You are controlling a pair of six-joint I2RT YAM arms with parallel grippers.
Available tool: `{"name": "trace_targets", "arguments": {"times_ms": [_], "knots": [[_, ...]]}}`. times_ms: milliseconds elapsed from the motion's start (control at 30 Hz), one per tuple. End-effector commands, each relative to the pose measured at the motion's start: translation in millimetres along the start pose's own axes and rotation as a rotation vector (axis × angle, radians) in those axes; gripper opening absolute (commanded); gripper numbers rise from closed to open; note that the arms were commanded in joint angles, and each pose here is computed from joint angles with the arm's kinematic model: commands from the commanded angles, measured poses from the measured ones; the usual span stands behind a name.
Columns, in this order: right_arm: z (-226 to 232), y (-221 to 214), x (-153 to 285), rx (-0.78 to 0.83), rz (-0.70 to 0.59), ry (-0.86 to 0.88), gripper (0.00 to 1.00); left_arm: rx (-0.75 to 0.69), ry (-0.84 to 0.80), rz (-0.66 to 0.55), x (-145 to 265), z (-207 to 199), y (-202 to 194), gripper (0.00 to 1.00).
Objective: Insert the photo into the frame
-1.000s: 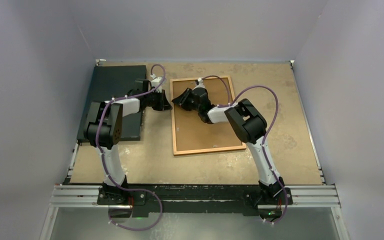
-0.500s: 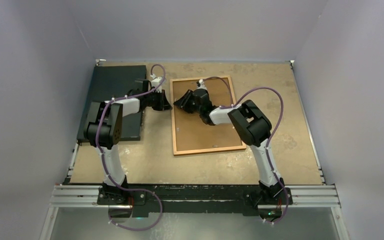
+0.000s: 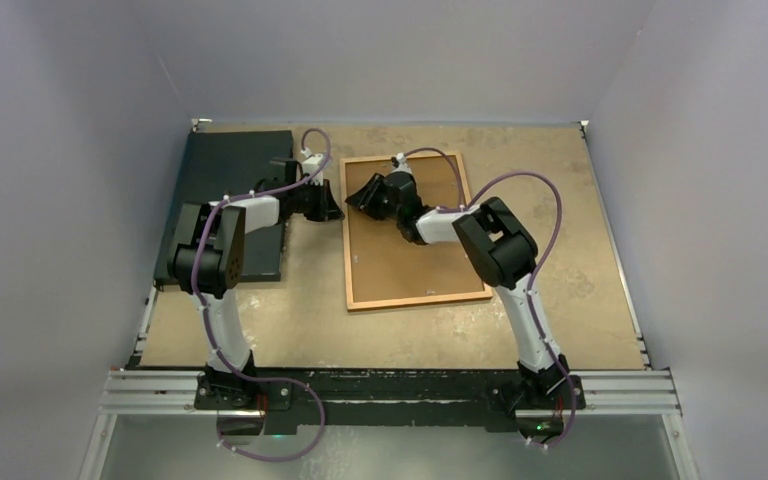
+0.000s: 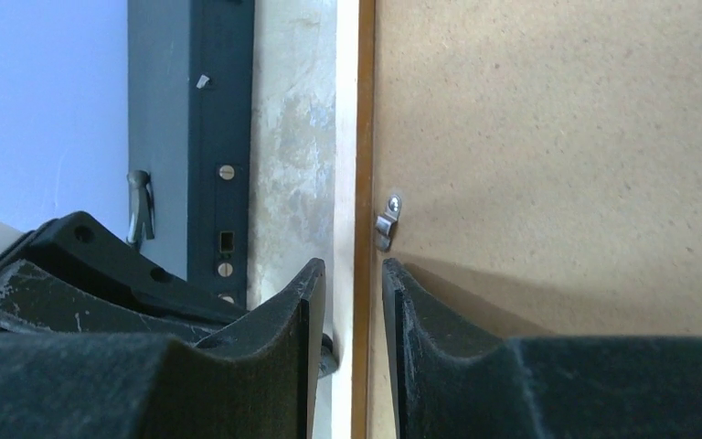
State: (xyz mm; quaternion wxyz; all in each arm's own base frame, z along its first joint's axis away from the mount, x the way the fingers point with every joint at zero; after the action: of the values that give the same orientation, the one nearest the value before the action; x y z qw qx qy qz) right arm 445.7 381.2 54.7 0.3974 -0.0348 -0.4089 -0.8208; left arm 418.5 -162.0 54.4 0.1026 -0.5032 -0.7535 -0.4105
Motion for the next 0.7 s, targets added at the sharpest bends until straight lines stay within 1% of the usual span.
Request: {"name": "trace_targets", "arguments": {"times_ms": [0, 300, 667], "knots": [[-10.3, -5.0, -8.5, -0.007, 0.022, -0.03, 0.33, 0.034, 0.042, 0.056, -7.9, 18.5, -22.9, 0.0], [-11.1, -7.0, -15.7, -0.033, 0.026, -0.027, 0.32, 0.037, 0.035, 0.053, -9.3, 18.1, -22.8, 0.0], [-11.5, -6.9, -18.1, -0.051, 0.001, -0.039, 0.32, 0.038, 0.031, 0.062, -9.7, 19.0, -26.3, 0.0]]}}
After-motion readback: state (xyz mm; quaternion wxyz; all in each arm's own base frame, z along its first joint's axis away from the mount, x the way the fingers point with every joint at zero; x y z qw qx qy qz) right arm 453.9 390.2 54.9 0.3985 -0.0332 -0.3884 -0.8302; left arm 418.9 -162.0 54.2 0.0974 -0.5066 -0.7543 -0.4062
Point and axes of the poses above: each gripper's point midway between its finger pads, its own x axis back along the fingers, its own z axis along the line the jaws close on, y = z × x, the point moved 3 cm from there along x, back along the fingers, and after that the axes turned 14 degrees about x, right-handed, at the moved point
